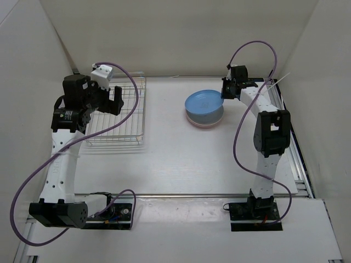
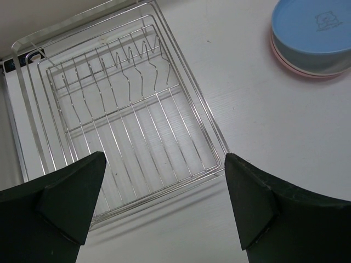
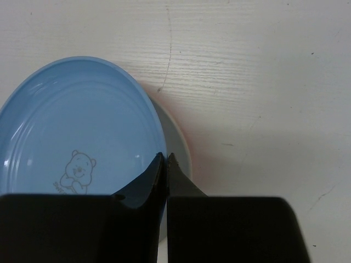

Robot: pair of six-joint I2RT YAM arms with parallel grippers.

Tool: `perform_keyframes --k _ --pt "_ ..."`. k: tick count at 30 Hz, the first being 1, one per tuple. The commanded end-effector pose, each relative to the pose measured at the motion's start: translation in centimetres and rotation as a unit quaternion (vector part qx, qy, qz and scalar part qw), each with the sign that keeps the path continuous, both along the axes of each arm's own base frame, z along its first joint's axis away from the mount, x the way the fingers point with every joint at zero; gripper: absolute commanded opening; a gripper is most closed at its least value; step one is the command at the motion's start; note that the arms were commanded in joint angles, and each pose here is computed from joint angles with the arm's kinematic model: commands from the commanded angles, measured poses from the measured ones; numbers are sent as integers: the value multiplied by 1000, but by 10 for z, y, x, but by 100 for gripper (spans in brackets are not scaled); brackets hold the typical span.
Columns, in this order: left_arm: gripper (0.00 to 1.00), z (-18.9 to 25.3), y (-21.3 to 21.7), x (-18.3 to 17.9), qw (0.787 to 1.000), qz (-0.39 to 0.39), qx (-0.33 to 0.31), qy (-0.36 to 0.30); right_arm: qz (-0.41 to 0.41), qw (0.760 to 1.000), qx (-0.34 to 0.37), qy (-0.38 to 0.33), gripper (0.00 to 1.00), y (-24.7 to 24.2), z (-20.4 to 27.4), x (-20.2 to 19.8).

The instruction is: Unload the plates from the dish rack

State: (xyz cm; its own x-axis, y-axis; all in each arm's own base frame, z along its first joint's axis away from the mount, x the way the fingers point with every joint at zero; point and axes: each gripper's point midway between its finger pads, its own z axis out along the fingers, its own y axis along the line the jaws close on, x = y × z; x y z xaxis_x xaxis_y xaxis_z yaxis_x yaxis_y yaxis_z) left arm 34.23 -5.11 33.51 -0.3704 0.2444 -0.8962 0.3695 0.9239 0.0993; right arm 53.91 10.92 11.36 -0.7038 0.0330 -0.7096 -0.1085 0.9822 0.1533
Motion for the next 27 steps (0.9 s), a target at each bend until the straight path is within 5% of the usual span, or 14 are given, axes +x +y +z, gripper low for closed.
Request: perform_keyframes --k 1,17,23,25,26,27 --pt "100 9 -7 -7 1000 -22 -14 -11 -4 999 20 -49 0 5 31 20" --pt "100 4 -15 -22 998 -64 -26 -1 8 1000 10 -21 4 6 6 19" --pt "100 1 -20 -26 996 -81 -26 4 17 1000 12 -14 12 9 4 20" --pt "100 1 -20 -26 996 -81 -26 4 20 1000 8 -11 21 8 3 18" --pt "100 1 -20 -26 996 -81 -26 4 20 1000 8 -11 33 8 3 18" --pt "100 1 -20 -26 996 -81 -26 4 20 1000 8 -11 34 8 3 18"
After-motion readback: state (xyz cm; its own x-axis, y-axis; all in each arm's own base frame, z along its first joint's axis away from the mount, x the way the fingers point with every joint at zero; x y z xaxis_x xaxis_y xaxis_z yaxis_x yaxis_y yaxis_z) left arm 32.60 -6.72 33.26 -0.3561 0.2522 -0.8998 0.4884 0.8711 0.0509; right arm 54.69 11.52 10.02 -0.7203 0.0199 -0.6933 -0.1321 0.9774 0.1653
